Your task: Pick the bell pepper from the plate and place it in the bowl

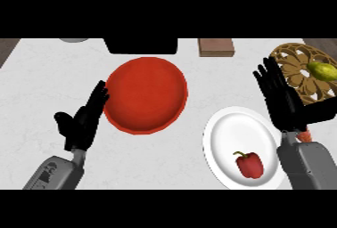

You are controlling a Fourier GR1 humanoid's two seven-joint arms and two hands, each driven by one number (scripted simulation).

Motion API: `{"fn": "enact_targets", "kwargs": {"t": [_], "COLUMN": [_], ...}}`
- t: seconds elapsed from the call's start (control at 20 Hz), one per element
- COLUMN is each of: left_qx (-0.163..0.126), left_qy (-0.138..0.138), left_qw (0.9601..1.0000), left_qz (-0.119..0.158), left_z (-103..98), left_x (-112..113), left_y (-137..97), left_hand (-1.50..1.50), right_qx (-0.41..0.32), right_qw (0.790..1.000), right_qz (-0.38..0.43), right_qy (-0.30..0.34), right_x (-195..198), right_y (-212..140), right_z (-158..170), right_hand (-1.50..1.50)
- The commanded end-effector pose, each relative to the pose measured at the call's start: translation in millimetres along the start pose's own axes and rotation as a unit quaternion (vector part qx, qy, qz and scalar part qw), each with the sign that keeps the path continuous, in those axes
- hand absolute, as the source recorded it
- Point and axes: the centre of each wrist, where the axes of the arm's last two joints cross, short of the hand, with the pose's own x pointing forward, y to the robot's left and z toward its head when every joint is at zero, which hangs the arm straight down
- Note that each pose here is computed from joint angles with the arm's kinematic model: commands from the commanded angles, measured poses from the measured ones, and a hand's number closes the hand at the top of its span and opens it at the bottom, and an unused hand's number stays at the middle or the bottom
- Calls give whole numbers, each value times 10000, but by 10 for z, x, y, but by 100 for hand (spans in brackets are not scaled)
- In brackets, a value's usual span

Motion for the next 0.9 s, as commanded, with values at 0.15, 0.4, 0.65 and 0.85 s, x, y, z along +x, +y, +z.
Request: {"fn": "enact_targets", "kwargs": {"t": [0.15, 0.4, 0.65, 0.85], "left_qx": [-661, -1337, -1544, -1515], "left_qy": [-398, -596, -514, -549], "left_qw": [9962, 9883, 9859, 9861], "left_qz": [-410, -433, -397, -403], "left_z": [134, 105, 312, 223], "left_x": [103, 234, 221, 220], "left_y": [54, -131, -184, -164], "left_hand": [0, 0, 0, 0], "right_qx": [49, -602, -317, 78], "right_qw": [9884, 9401, 9295, 8774], "right_qz": [1284, 3280, 3520, 4734], "right_qy": [-812, -708, -1052, -778], "right_x": [153, 55, -154, 9], "right_y": [-153, -449, -170, -121], "right_z": [565, 945, 1191, 1094], "right_hand": [150, 150, -150, -150]}}
